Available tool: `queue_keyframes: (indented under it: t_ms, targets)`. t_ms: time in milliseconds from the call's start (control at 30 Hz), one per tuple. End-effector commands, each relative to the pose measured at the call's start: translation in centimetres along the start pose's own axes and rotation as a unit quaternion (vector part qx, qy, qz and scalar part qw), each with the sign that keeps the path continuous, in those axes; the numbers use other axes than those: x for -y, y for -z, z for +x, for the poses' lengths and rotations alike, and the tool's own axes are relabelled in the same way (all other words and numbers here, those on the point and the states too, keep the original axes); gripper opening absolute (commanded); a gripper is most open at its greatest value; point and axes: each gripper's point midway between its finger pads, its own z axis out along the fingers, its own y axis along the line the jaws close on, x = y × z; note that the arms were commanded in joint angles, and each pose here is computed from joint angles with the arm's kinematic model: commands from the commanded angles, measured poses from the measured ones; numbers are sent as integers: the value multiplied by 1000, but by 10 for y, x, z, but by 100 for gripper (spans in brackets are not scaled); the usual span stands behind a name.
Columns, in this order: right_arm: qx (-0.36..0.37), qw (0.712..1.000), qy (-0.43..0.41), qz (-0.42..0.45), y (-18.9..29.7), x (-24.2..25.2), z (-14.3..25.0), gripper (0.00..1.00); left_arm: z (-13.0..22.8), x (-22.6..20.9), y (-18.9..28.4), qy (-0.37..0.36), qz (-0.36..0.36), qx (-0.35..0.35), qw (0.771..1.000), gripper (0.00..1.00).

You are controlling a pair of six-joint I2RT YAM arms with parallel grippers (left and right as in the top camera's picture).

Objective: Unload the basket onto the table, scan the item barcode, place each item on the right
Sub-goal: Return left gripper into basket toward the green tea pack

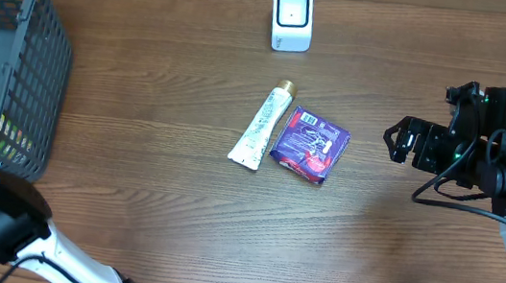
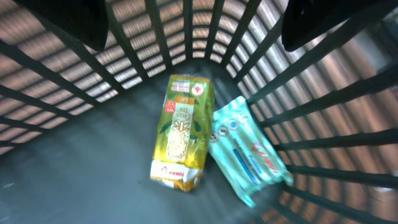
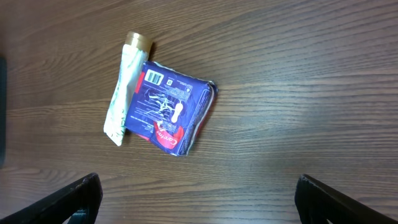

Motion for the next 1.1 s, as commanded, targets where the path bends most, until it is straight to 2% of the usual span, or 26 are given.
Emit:
queue_keyframes:
  t_ms: [0, 400, 700, 833, 933, 967, 1000, 1033, 1067]
  targets:
    - [10, 1000, 3, -6, 4, -4, -6, 100, 5, 6, -34, -10, -7, -39, 999, 81]
    - [10, 1000, 3, -6, 4, -4, -6, 100, 31, 10, -122, -23, -36, -145, 989, 84]
    - [-4, 1000, -2, -2, -5, 0, -6, 100, 45, 9, -149, -26, -41, -158, 986, 86]
    - [-21, 1000, -7, 1, -14, 3, -4, 100, 51, 7, -161, -27, -47, -161, 985, 84]
    - [-31, 999, -11, 4, -19, 5, -3, 100, 53, 7, -165, -27, -47, -161, 985, 71]
    - [-33, 999, -11, 5, -21, 5, -3, 100, 52, 7, -165, -27, -47, -161, 985, 63]
    - [-33, 999, -11, 4, -22, 6, -4, 100, 52, 7, -165, -27, -47, -160, 986, 54]
    - [-31, 999, -11, 4, -22, 6, -4, 100, 52, 7, -165, -27, -46, -159, 986, 38]
    - [-29, 1000, -10, 3, -22, 5, -6, 100, 51, 7, -165, -27, -46, -159, 986, 18]
